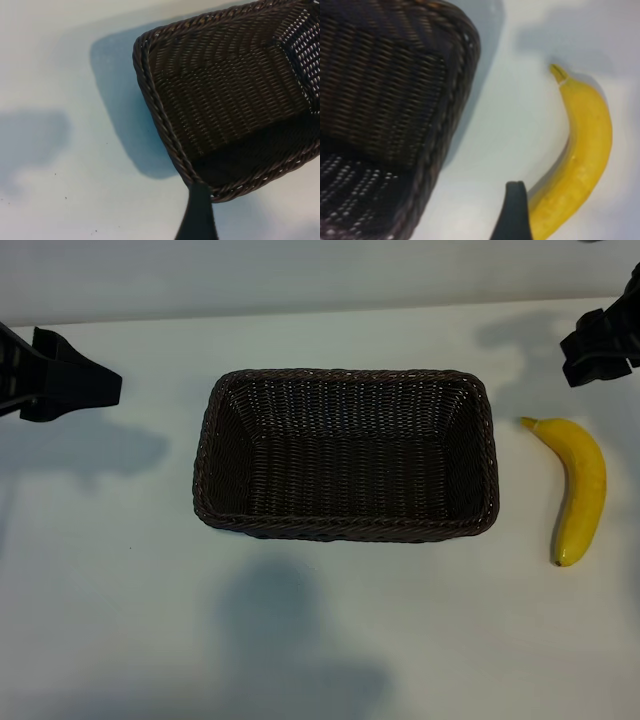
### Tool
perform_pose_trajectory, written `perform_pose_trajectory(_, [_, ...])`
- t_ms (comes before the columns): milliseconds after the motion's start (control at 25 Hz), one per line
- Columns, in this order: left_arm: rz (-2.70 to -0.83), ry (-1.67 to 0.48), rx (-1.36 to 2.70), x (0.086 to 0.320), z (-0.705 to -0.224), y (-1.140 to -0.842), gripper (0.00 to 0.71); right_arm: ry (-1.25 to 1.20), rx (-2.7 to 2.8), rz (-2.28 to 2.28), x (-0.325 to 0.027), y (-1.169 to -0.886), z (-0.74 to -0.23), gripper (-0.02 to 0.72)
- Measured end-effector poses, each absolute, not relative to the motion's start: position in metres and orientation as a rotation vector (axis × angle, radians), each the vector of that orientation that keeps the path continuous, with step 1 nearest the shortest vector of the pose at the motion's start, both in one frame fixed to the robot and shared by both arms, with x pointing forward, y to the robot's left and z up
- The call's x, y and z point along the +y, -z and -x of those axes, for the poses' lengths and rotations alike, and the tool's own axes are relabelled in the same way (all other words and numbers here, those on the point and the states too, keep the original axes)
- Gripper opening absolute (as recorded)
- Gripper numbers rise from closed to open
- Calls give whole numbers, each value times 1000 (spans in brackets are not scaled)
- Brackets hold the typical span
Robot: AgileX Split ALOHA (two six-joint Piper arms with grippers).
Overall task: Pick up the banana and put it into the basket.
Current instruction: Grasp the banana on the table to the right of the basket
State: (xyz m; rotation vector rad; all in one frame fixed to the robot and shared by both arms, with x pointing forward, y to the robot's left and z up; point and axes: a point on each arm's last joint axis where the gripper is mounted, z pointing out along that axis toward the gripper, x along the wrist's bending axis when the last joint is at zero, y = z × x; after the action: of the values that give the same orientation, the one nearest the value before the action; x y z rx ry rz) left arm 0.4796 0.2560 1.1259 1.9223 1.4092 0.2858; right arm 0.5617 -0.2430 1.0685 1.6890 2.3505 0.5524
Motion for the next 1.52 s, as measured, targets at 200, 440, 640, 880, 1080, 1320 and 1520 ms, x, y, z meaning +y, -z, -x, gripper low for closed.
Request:
perform_pose_trajectory(200, [-1920,-288,1409,256,-480,-1126,612,-405,2346,-1741,-248,-1045,-573,626])
perform_pose_trajectory(440, [-1919,-289,1410,256,-480,-1126,612,-334,2375,-1792,-247,-1020,-583,626])
perform_pose_trajectory(640, [-1918,-290,1410,256,-480,-1126,612,-273,2398,-1834,-247,-1000,-590,626])
perform_pose_trajectory(880, [-1918,-290,1410,256,-480,-1126,612,-232,2391,-1847,-248,-985,-596,626])
perform_pose_trajectory(1080, [-1916,-289,1412,256,-480,-1126,612,-220,2368,-1866,-249,-975,-601,626])
perform_pose_trajectory(1320, [-1916,-288,1413,256,-480,-1126,611,-178,2351,-1919,-249,-960,-605,625])
perform_pose_trajectory(1520, [-1916,-288,1413,256,-480,-1126,611,-157,2300,-1945,-254,-960,-606,623])
